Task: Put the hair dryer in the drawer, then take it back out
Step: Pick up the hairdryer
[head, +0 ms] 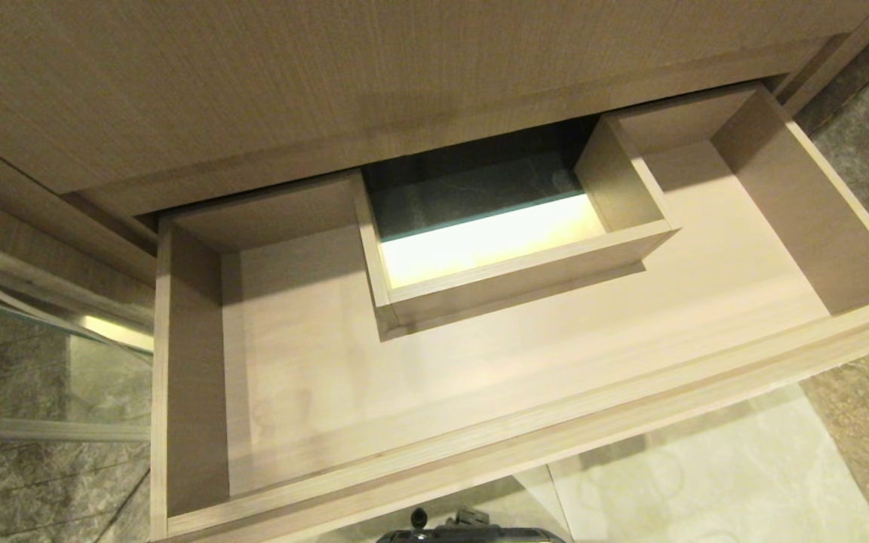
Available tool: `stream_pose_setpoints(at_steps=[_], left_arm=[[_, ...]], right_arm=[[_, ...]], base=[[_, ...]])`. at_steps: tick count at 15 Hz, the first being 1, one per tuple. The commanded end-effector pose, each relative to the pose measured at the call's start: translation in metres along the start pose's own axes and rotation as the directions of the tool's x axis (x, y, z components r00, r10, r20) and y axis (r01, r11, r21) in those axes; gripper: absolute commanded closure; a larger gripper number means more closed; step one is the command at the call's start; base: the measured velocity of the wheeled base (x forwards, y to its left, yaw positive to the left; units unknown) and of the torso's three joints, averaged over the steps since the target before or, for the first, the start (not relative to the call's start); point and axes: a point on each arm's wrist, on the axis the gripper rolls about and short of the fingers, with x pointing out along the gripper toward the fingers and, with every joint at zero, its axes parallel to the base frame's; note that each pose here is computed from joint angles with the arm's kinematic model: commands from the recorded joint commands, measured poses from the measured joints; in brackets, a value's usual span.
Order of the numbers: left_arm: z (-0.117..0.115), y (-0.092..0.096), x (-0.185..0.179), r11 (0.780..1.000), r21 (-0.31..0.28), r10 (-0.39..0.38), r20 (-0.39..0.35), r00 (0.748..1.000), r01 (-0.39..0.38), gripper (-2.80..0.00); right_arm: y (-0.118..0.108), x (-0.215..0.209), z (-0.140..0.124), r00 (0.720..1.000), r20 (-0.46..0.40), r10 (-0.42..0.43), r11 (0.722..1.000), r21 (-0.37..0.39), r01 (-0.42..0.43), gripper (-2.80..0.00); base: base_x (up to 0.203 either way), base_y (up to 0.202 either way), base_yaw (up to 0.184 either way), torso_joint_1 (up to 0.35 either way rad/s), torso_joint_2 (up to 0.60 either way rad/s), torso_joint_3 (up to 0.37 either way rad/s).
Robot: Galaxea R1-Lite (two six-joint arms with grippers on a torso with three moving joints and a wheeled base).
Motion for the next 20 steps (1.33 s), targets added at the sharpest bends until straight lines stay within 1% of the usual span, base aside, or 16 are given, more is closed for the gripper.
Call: stream_pose_setpoints(at_steps=[1, 5, 7, 10, 20], left_arm=[[-0.0004, 0.0, 0.0001, 1.0, 0.0, 0.001, -0.001, 1.0, -0.001, 0.0], [0.0, 0.0, 0.0, 1.0, 0.0, -0.001, 0.0, 1.0, 0.001, 0.0], [-0.0004, 0.0, 0.0001, 1.0, 0.0, 0.001, -0.001, 1.0, -0.001, 0.0], [-0.0004, 0.0, 0.0001, 1.0, 0.0, -0.001, -0.001, 1.0, 0.001, 0.0], [-0.0003, 0.0, 0.0001, 1.0, 0.0, 0.001, -0.001, 1.0, -0.001, 0.0]], right_arm=[[0.0001, -0.0029, -0.0011, 0.999, 0.038, -0.002, 1.0, -0.002, 0.002, 0.0], [0.0001, -0.0029, -0.0011, 0.999, 0.038, -0.002, 1.0, -0.002, 0.002, 0.0], [-0.0003, -0.0029, -0.0012, 0.999, 0.037, -0.02, 1.0, 0.004, 0.02, 0.0], [-0.0003, -0.0029, -0.0011, 0.999, 0.037, -0.023, 1.0, 0.0, 0.023, 0.0], [-0.0001, -0.0029, -0.0011, 0.999, 0.038, -0.013, 1.0, -0.008, 0.013, 0.0]], base=[[0.0, 0.0, 0.0, 0.0, 0.0, 0.0], [0.0, 0.0, 0.0, 0.0, 0.0, 0.0], [0.0, 0.0, 0.0, 0.0, 0.0, 0.0], [-0.002, -0.003, 0.021, 0.001, 0.0, 0.002], [-0.001, -0.011, 0.168, 0.001, 0.0, 0.002]])
